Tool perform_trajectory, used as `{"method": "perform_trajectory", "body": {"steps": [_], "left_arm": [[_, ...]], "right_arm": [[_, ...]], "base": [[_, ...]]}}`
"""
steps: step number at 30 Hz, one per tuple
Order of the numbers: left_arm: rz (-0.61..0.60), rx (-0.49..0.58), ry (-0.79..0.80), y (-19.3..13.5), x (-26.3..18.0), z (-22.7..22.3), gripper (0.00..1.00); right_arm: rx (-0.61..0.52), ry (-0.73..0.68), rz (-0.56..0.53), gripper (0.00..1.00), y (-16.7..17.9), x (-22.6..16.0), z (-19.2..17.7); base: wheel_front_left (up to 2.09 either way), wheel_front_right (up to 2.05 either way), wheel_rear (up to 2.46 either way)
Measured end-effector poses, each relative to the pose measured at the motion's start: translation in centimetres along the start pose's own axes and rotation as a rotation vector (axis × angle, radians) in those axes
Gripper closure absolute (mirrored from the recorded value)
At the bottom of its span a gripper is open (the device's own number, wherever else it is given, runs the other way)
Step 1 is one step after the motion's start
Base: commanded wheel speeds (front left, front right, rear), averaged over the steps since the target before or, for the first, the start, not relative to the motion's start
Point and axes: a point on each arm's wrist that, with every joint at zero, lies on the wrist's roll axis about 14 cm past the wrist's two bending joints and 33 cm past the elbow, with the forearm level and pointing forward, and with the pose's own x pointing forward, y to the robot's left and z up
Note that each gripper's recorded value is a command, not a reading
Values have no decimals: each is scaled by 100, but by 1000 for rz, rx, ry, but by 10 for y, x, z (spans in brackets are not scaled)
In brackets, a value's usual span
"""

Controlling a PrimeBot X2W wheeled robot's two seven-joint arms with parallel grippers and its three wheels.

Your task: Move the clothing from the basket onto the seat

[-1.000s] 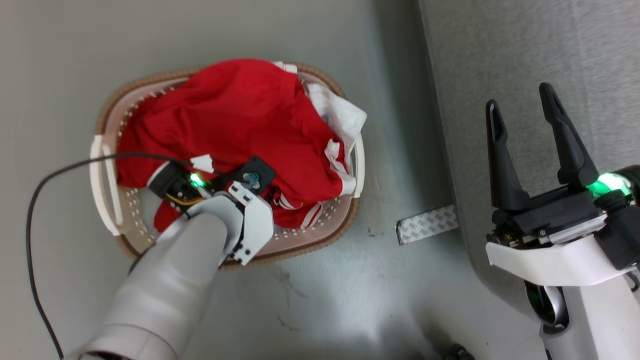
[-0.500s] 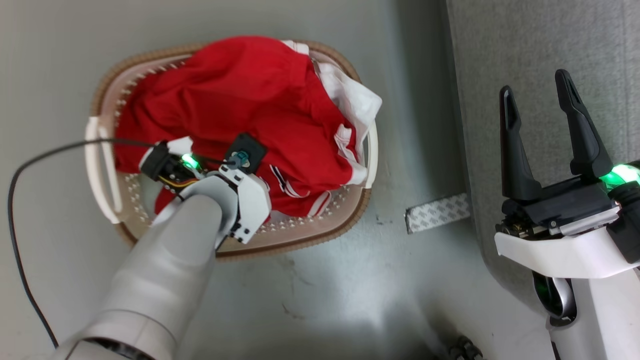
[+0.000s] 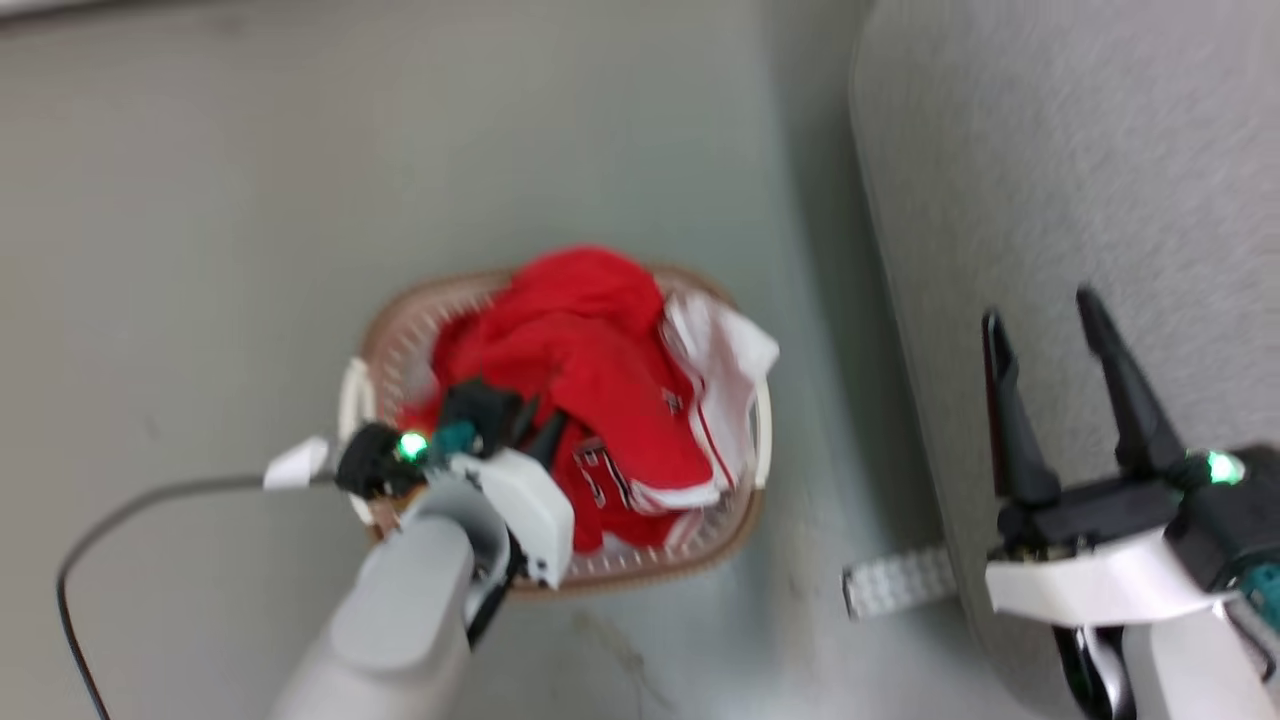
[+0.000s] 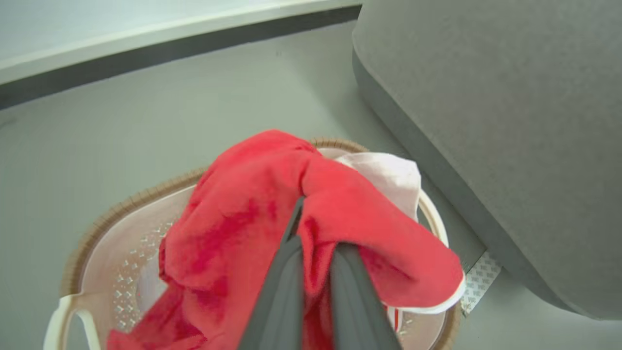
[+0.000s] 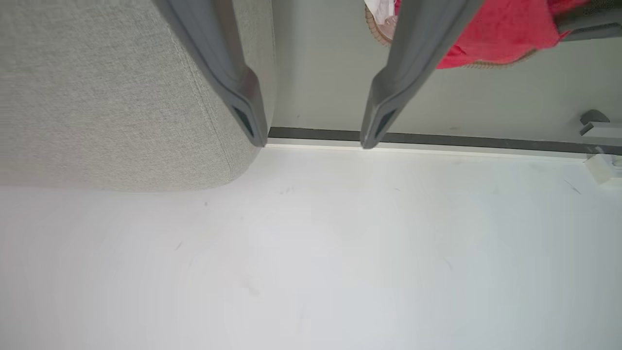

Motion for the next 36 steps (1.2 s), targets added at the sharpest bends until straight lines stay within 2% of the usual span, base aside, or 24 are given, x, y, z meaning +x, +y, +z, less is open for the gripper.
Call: {"method": "perform_trajectory", "body": {"steps": [6, 16, 22, 28, 36], "left_arm": [[32, -11, -205, -16, -52, 73, 100], [75, 59, -524, -47, -145, 181, 100], [83, 108, -685, -65, -197, 239, 100], [92, 139, -757, -71, -225, 268, 100], [87, 143, -763, -77, -234, 273, 100]], "right_arm": [[12, -46, 16, 0, 14, -35, 32], [9, -141, 67, 0, 40, -93, 73], [-22, -217, 126, 0, 57, -113, 98], [-70, -279, 207, 0, 76, -121, 118], [-123, -295, 330, 0, 104, -129, 123]], "base": [[0, 0, 0], [0, 0, 0], [0, 0, 0], [0, 0, 0], [0, 0, 0]]}}
